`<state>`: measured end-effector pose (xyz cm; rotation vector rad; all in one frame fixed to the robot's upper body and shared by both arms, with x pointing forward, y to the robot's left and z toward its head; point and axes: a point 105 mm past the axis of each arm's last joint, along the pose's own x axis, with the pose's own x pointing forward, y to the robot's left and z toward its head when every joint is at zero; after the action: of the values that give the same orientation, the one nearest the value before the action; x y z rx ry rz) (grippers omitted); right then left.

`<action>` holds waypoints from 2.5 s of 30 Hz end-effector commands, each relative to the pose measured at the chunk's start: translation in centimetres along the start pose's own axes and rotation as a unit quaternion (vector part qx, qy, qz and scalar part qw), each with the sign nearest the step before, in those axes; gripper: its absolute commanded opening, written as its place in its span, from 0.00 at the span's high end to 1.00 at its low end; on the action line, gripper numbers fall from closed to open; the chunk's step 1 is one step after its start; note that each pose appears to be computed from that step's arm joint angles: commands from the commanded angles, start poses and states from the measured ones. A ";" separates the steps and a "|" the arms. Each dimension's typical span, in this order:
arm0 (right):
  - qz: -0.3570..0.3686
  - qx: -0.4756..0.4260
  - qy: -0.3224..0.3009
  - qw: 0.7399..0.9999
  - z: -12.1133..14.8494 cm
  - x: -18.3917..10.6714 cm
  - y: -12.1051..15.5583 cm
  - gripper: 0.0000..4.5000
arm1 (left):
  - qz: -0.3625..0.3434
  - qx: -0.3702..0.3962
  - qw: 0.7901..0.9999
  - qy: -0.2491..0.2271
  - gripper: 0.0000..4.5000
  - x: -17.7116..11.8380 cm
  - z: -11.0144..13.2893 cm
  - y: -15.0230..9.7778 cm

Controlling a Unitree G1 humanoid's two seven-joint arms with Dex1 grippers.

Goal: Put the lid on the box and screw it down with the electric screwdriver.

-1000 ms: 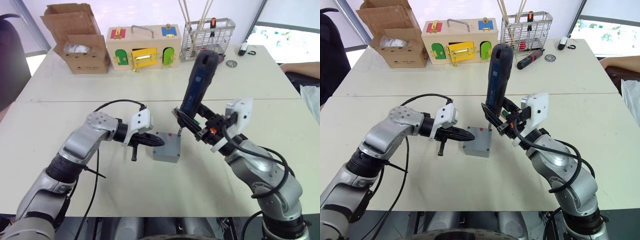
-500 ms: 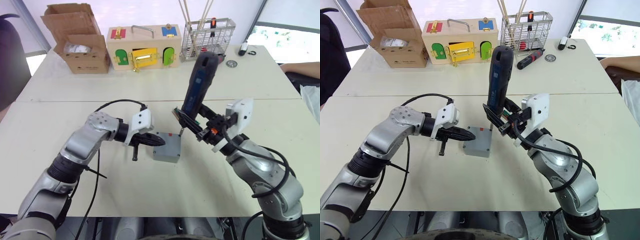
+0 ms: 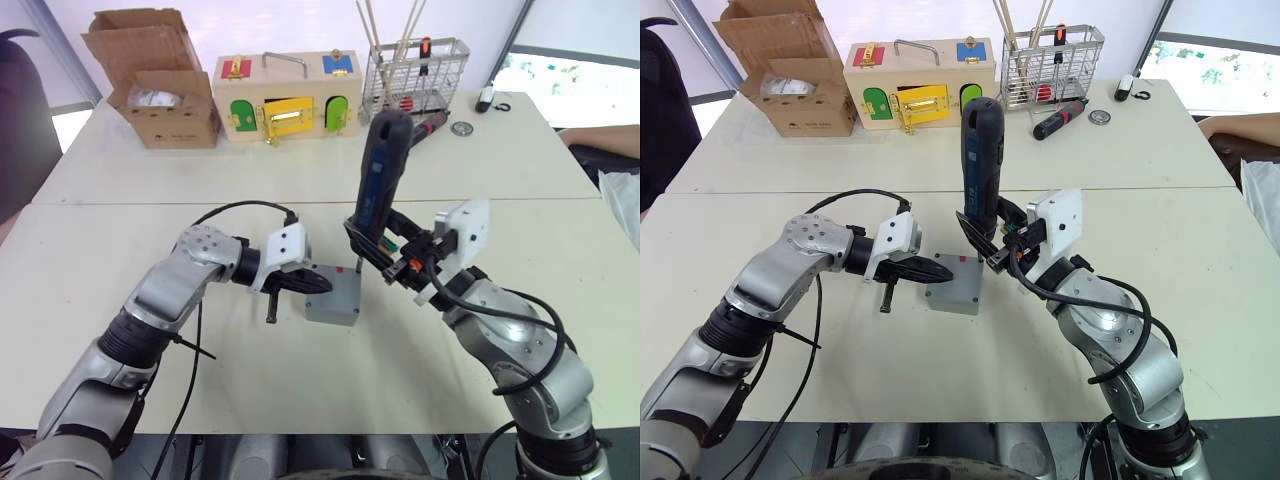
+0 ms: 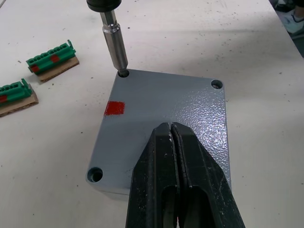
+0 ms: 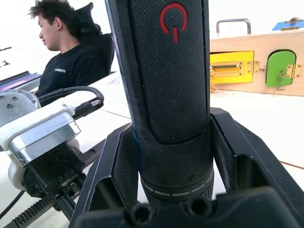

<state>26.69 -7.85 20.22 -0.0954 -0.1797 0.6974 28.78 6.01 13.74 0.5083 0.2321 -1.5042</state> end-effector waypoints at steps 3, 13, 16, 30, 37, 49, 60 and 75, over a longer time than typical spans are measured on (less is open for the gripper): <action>0.025 0.007 0.050 0.998 -2.0 -0.4 1.1 0.59 | -0.009 0.000 1.000 0.007 1.00 0.2 -0.4 -0.5; 0.021 -0.016 0.099 0.995 -3.8 -0.6 0.9 0.59 | -0.010 0.002 1.000 0.011 1.00 0.4 -0.7 -0.7; 0.021 -0.013 0.105 0.994 -4.1 -0.6 1.0 0.59 | -0.010 0.002 1.000 0.011 1.00 0.5 -0.8 -0.7; 0.022 0.008 0.115 0.993 -5.0 -0.8 1.0 0.59 | -0.008 -0.002 1.000 0.008 1.00 0.7 -0.8 -0.9; 0.022 0.014 0.121 0.992 -5.6 -0.7 0.7 0.59 | -0.007 -0.003 1.000 0.008 1.00 0.8 -0.8 -0.7; 0.022 0.038 0.120 0.992 -6.0 -0.5 1.1 0.59 | -0.006 -0.010 1.000 0.015 1.00 1.0 -1.6 -0.9; 0.021 0.038 0.131 0.990 -6.7 -0.5 1.4 0.59 | -0.007 -0.010 1.000 0.017 1.00 1.0 -1.7 -1.0; 0.019 0.052 0.182 0.982 -8.8 -0.9 1.7 0.59 | -0.001 -0.010 1.000 0.024 1.00 1.1 -2.3 -1.1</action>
<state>26.80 -7.20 17.71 -0.1556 -0.0926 0.6964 28.23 5.86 11.93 0.5115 0.2552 -1.5020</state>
